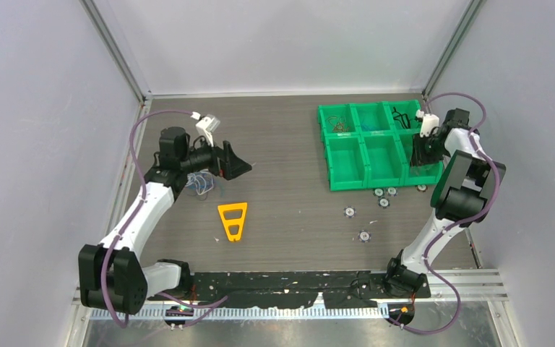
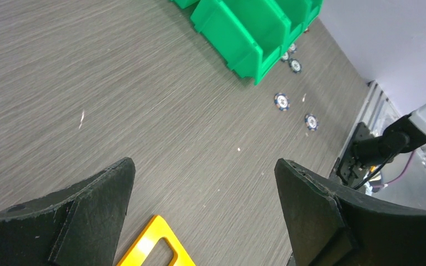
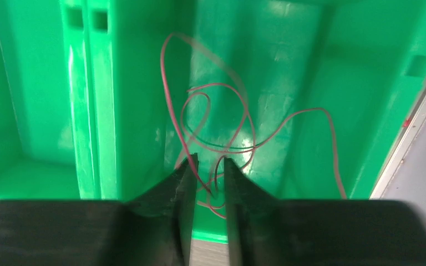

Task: Untangle the cables

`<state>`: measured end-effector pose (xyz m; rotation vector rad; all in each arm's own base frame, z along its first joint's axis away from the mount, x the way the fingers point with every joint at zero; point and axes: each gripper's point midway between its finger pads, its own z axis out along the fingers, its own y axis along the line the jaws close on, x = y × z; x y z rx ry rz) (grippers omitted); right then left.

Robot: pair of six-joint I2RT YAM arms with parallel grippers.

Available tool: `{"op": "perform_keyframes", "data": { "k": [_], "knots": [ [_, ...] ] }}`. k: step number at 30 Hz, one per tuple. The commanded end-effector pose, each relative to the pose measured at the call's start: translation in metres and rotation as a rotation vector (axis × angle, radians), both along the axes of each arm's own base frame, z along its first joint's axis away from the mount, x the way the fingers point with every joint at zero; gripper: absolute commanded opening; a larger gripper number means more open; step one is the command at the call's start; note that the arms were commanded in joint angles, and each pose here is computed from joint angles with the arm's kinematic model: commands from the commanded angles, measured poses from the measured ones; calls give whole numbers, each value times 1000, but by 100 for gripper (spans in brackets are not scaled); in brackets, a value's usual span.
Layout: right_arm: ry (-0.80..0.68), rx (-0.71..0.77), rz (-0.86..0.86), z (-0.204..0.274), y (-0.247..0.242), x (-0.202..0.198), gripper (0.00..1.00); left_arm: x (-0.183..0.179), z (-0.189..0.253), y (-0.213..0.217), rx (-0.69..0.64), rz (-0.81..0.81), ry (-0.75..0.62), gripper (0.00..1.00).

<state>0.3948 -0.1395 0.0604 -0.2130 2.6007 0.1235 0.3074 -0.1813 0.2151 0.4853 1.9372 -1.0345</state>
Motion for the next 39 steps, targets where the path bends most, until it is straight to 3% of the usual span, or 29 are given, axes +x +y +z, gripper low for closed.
{"op": "perform_keyframes", "data": {
  "k": [1, 5, 10, 13, 16, 20, 27, 31, 32, 37, 39],
  "knots": [
    [-59, -16, 19, 36, -3, 9, 38, 3, 10, 22, 94, 72, -24, 100],
    [-142, -20, 15, 79, 0, 15, 67, 2, 7, 54, 184, 130, 28, 100],
    [-224, -52, 38, 135, 4, 14, 86, -10, -6, 109, 305, 194, 100, 100],
    [-247, -46, 66, 155, 10, 11, 96, -22, -26, 146, 444, 256, 175, 100],
    [-265, -8, 85, 174, 24, 7, 99, -36, -50, 177, 546, 316, 288, 100],
    [-308, 104, 154, 194, 76, 10, 100, -43, -80, 208, 529, 470, 447, 99],
    [-335, 283, 375, 205, 212, 6, 99, -2, -120, 210, 311, 622, 577, 83],
    [-332, 353, 443, 198, 261, 0, 100, 32, -144, 198, 190, 628, 637, 76],
    [-321, 376, 457, 197, 274, -3, 99, 41, -146, 189, 165, 611, 628, 72],
    [-295, 442, 517, 187, 310, -12, 94, 68, -138, 118, 134, 391, 505, 13],
    [-300, 469, 538, 187, 324, -14, 92, 63, -128, 85, 106, 272, 482, 0]
  ]
}}
